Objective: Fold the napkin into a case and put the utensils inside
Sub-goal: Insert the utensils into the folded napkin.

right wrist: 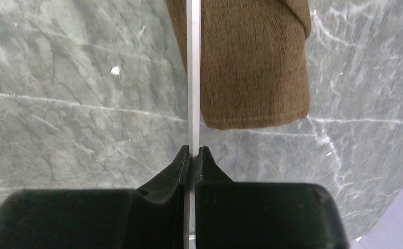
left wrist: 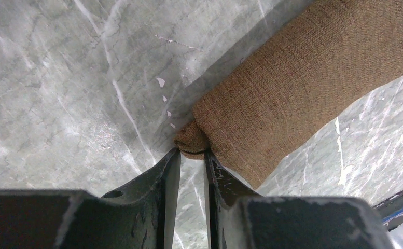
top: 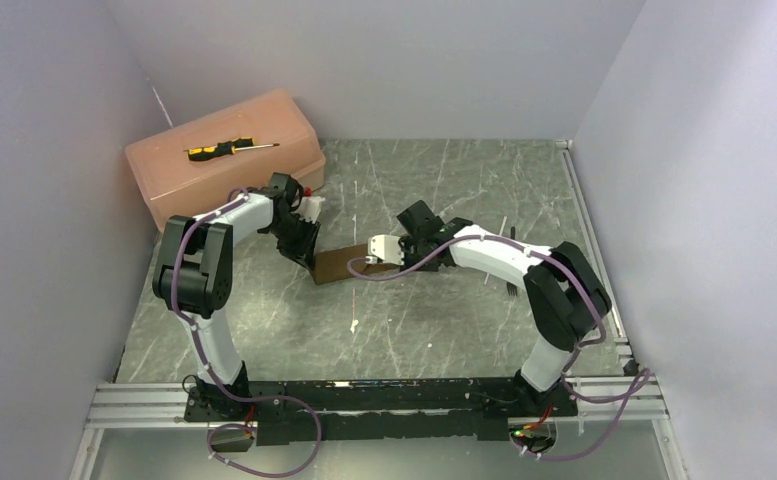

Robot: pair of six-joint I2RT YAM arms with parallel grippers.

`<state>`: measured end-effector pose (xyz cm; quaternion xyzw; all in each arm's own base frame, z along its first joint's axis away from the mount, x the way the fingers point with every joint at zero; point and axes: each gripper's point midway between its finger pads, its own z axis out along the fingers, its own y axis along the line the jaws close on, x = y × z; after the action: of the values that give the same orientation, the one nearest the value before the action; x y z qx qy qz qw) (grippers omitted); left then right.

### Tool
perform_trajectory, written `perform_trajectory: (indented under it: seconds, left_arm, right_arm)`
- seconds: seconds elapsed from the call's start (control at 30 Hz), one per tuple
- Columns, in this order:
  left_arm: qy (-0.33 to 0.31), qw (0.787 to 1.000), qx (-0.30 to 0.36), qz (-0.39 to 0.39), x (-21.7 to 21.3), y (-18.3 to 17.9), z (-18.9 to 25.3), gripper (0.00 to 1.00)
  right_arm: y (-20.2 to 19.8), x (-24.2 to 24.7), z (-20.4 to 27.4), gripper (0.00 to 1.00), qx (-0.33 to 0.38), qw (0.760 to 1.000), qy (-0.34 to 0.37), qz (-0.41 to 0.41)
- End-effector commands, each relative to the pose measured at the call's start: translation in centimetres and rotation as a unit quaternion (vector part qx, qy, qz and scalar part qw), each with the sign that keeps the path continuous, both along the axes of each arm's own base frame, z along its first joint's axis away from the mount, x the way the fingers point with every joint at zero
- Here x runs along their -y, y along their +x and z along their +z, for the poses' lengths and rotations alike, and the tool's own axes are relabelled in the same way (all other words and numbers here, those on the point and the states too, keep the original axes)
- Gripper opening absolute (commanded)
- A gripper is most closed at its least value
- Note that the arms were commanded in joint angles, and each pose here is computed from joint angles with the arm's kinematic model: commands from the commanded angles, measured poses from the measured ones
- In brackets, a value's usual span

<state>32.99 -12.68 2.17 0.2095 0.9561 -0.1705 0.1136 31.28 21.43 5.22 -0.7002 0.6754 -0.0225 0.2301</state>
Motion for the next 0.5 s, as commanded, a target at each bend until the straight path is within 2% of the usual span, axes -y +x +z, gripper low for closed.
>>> perform_trajectory:
  seconds: [0.0,0.47]
  left_arm:
    - [0.005,1.0,0.016,-0.012,-0.1,0.5,0.0,0.28]
    - [0.005,1.0,0.016,-0.026,0.0,0.3,-0.1,0.27]
  right_arm:
    - [0.8,-2.7,0.8,0.0,0.004,0.999,0.021,0.04]
    - [1.0,-5.9,-0.4,0.0,-0.029,0.995,0.025,0.089]
